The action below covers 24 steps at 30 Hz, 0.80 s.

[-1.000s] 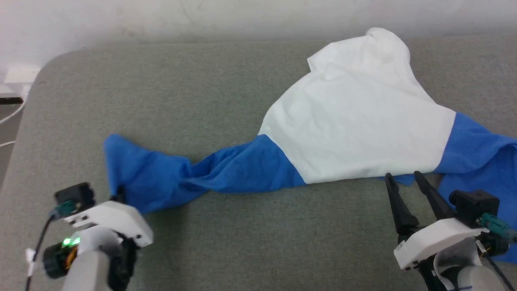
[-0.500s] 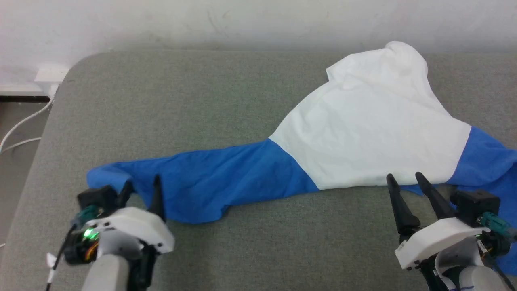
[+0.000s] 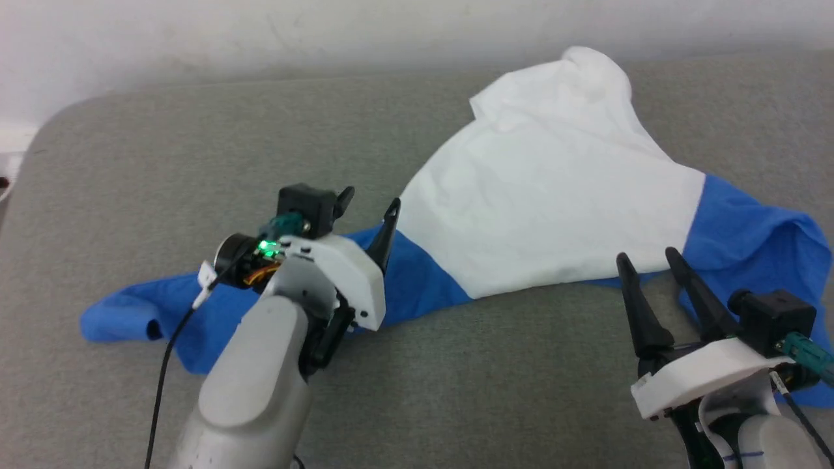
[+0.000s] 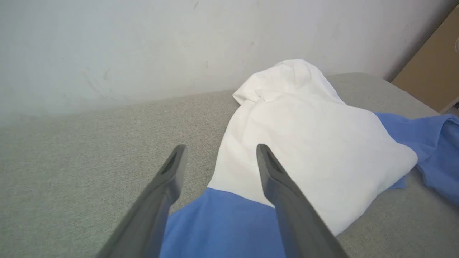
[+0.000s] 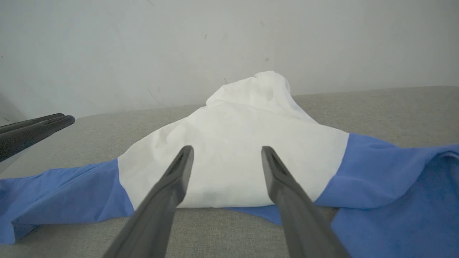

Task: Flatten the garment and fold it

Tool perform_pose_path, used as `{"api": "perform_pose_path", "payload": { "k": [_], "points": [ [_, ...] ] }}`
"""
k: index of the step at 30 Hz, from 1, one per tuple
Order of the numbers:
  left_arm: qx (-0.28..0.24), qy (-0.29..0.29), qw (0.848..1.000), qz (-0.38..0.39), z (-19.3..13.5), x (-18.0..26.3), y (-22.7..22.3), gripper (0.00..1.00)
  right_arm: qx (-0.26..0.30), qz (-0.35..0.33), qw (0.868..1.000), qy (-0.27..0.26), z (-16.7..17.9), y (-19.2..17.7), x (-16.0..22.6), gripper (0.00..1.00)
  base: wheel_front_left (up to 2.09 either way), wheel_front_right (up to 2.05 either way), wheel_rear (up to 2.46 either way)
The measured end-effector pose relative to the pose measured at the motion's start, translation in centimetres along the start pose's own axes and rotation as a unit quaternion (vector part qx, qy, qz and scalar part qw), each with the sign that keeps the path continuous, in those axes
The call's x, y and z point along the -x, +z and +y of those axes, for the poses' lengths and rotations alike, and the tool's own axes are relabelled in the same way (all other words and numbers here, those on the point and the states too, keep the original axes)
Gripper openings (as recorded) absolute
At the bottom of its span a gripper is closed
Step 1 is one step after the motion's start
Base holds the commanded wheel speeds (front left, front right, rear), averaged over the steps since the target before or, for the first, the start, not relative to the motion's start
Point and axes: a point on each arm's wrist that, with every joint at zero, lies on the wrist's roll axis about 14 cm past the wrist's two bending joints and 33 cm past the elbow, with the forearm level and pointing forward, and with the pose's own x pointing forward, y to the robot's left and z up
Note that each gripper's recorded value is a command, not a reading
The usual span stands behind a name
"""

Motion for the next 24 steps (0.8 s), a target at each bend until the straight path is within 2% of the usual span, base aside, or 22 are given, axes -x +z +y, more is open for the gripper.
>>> {"api": "perform_pose_path", "payload": {
  "k": [6,14,15,16,20,24],
  "points": [
    [-0.022,-0.017,0.989,0.142,-0.7,-3.2,-4.8,1.00,-0.002,-0.004,1.000,-0.031,-2.0,0.1,0.9,1.00,0.00,0.00,0.00],
    [-0.060,-0.020,0.954,0.295,-0.2,-5.1,-9.2,1.00,-0.008,0.004,0.997,-0.072,-4.5,-0.7,2.0,1.00,0.00,0.00,0.00],
    [-0.064,-0.022,0.950,0.304,-0.1,-5.3,-9.3,0.37,-0.009,0.006,0.997,-0.075,-4.7,-0.8,2.1,1.00,0.00,0.00,0.00],
    [-0.068,-0.026,0.948,0.310,-0.1,-5.5,-9.4,0.00,-0.010,0.008,0.997,-0.078,-4.8,-1.0,2.1,1.00,0.00,0.00,0.00],
    [-0.084,-0.040,0.950,0.298,0.5,-6.8,-8.7,0.00,-0.009,0.009,0.997,-0.082,-5.2,-1.2,1.7,1.00,0.00,0.00,0.00],
    [-0.095,-0.027,0.958,0.268,3.5,-8.4,-7.1,0.00,-0.010,0.008,0.997,-0.078,-5.1,-1.3,0.8,1.00,0.00,0.00,0.00]
  ]
}}
